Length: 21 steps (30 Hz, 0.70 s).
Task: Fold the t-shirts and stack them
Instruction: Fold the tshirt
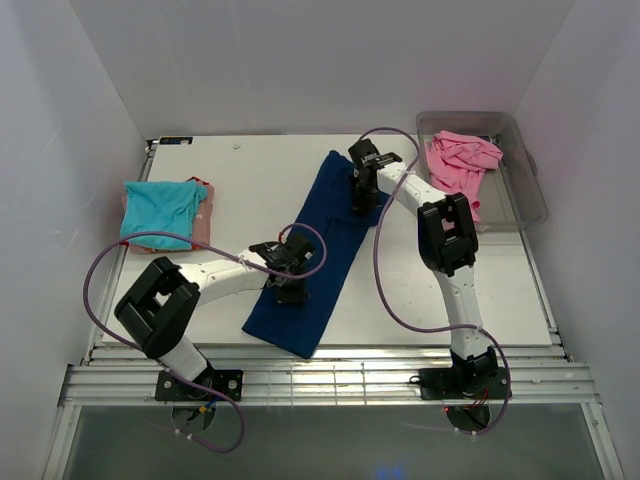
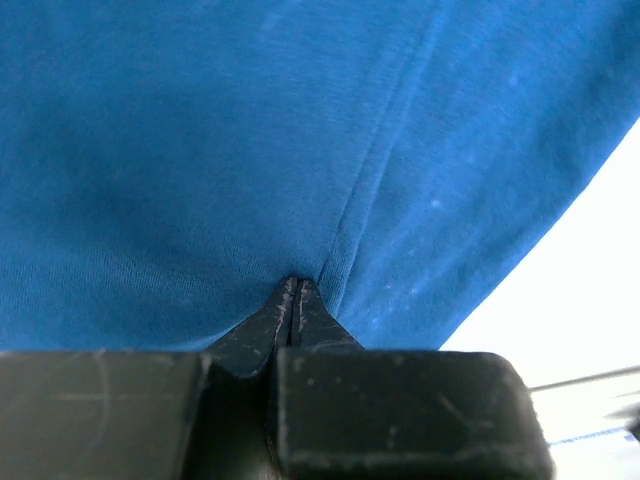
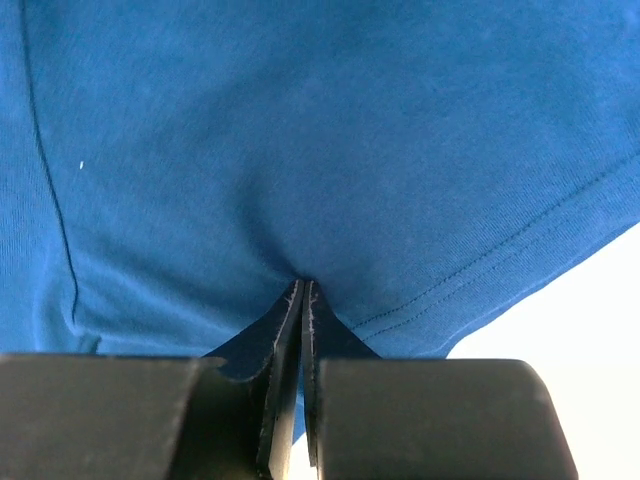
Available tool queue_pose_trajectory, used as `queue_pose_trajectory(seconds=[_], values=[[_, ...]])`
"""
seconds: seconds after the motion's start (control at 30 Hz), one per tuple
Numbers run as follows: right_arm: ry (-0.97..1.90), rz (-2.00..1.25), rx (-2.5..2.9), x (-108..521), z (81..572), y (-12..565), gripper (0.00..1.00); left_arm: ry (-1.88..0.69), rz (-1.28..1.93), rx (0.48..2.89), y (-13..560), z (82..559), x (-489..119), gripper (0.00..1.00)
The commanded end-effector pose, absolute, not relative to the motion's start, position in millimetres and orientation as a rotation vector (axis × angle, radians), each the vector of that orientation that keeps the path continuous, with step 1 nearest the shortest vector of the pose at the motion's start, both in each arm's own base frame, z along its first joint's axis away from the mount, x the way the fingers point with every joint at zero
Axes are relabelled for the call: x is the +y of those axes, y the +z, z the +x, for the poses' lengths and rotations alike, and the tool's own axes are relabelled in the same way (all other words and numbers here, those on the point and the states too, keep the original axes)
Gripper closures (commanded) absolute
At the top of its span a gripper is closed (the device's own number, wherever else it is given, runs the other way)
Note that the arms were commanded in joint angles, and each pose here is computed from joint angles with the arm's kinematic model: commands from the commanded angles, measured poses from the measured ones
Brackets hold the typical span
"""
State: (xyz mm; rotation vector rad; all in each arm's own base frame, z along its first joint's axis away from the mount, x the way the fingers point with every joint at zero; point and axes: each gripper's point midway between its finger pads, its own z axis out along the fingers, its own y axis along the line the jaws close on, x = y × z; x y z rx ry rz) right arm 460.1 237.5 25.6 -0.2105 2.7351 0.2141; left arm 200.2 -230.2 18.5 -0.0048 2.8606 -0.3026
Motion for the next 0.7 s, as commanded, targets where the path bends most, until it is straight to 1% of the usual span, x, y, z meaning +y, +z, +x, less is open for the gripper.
queue_pose_trajectory(seconds=[0.0, 0.23, 0.4, 0.53, 0.57, 0.67], values=[[0.076, -0.191, 2.787, 222, 466, -4, 0.92, -0.386, 0.023, 2.943, 9, 180, -252, 1.0], [0.103, -0.128, 2.705, 237, 506, -3, 0.92, -0.432, 0.063, 2.959, 8, 180, -286, 1.0], [0.195, -0.059, 2.624, 247, 532, 0, 0.92, -0.411, 0.073, 2.956, 7, 185, -293, 1.0], [0.37, -0.047, 2.55, 266, 551, 7, 0.92, -0.391, 0.077, 2.907, 13, 197, -295, 1.0], [0.477, -0.071, 2.542, 274, 553, 8, 0.92, -0.361, 0.077, 2.879, 14, 203, -293, 1.0], [0.611, -0.1, 2.455, 282, 571, 31, 0.92, -0.347, 0.097, 2.786, 31, 225, -300, 1.0]])
